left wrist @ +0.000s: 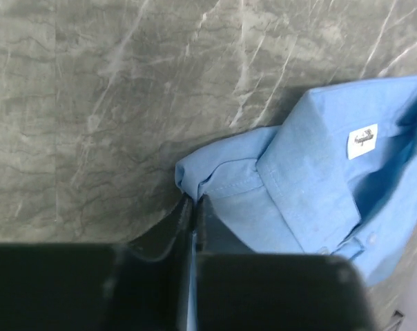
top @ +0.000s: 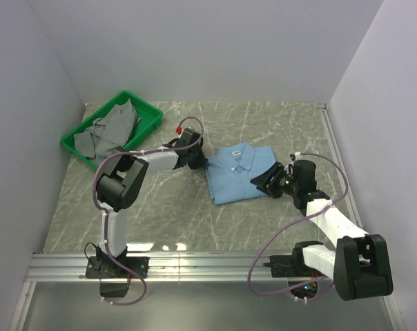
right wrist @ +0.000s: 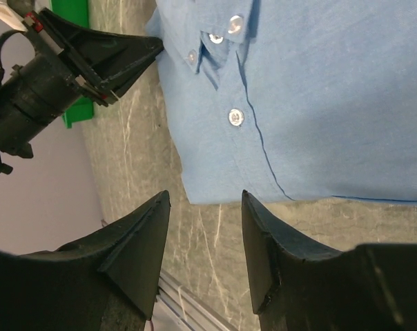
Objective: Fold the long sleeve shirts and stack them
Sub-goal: Fold the shirt
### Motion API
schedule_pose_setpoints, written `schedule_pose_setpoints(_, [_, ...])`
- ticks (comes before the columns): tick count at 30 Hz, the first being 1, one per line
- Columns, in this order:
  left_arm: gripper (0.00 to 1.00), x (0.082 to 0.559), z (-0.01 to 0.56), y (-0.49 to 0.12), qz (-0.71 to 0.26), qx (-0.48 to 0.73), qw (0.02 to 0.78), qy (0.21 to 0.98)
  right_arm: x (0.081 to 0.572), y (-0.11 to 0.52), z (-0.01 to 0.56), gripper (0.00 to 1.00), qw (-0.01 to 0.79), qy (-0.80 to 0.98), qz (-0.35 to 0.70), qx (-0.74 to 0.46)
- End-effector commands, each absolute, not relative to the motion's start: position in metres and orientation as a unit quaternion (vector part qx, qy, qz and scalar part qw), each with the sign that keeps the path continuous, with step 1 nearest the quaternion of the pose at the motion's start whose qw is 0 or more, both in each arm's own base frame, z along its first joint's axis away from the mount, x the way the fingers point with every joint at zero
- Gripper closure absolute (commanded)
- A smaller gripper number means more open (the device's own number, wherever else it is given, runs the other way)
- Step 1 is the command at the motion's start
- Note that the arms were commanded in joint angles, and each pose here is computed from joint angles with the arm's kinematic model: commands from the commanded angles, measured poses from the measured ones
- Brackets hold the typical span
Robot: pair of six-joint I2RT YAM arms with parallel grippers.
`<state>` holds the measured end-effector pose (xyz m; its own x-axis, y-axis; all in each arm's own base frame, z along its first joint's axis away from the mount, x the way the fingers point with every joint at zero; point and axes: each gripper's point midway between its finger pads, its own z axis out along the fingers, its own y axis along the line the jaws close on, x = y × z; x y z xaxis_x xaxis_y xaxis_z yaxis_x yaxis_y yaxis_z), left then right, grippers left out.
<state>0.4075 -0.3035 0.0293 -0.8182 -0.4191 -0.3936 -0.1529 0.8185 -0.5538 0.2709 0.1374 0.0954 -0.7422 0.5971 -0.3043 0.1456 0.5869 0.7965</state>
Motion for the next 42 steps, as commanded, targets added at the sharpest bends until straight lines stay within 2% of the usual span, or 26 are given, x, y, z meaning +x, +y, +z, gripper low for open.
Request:
schedule_pose_setpoints(1, [0.99,0.393,0.003,-0.292,-0.226,-0.164,0.240,0.930,0.276,0.139,0.099,0.47,0.295,0.840,0.401,0.217])
schedule_pose_setpoints(14, [1.00,0.374,-0.022,-0.269,-0.212,-0.184,0.224,0.934,0.297,0.149,0.089,0.49,0.285,0.823,0.430,0.237])
schedule_pose_setpoints(22, [1.00,0.373,-0.029,-0.252,-0.216,-0.217,0.209,0.929,0.280,0.148,0.010,0.54,0.179,0.854,0.382,0.304])
schedule_pose_setpoints(25, [0.99,0.375,-0.023,-0.253,-0.222,-0.212,0.214,0.927,0.278,0.139,0.015,0.54,0.199,0.860,0.364,0.296])
schedule_pose_setpoints(28, [0.99,0.378,-0.011,-0.255,-0.228,-0.211,0.220,0.924,0.288,0.131,0.046,0.53,0.248,0.863,0.349,0.269])
schedule_pose_setpoints(31, [0.90,0.381,0.006,-0.254,-0.229,-0.212,0.230,0.922,0.292,0.133,0.083,0.53,0.277,0.856,0.360,0.246])
schedule_pose_setpoints(34, [0.71,0.387,0.033,-0.253,-0.233,-0.211,0.252,0.915,0.289,0.139,0.108,0.48,0.291,0.837,0.393,0.245])
schedule_pose_setpoints(35, [0.58,0.390,0.048,-0.252,-0.237,-0.210,0.263,0.911,0.283,0.143,0.115,0.41,0.291,0.826,0.415,0.247])
schedule_pose_setpoints(37, [0.47,0.391,0.066,-0.252,-0.244,-0.207,0.275,0.907,0.276,0.146,0.117,0.24,0.284,0.817,0.432,0.254])
schedule_pose_setpoints(38, [0.38,0.395,0.085,-0.248,-0.246,-0.208,0.297,0.899,0.268,0.147,0.113,0.21,0.274,0.814,0.439,0.263])
schedule_pose_setpoints(42, [0.23,0.395,0.127,-0.232,-0.227,-0.200,0.342,0.890,0.255,0.142,0.097,0.18,0.265,0.813,0.429,0.291])
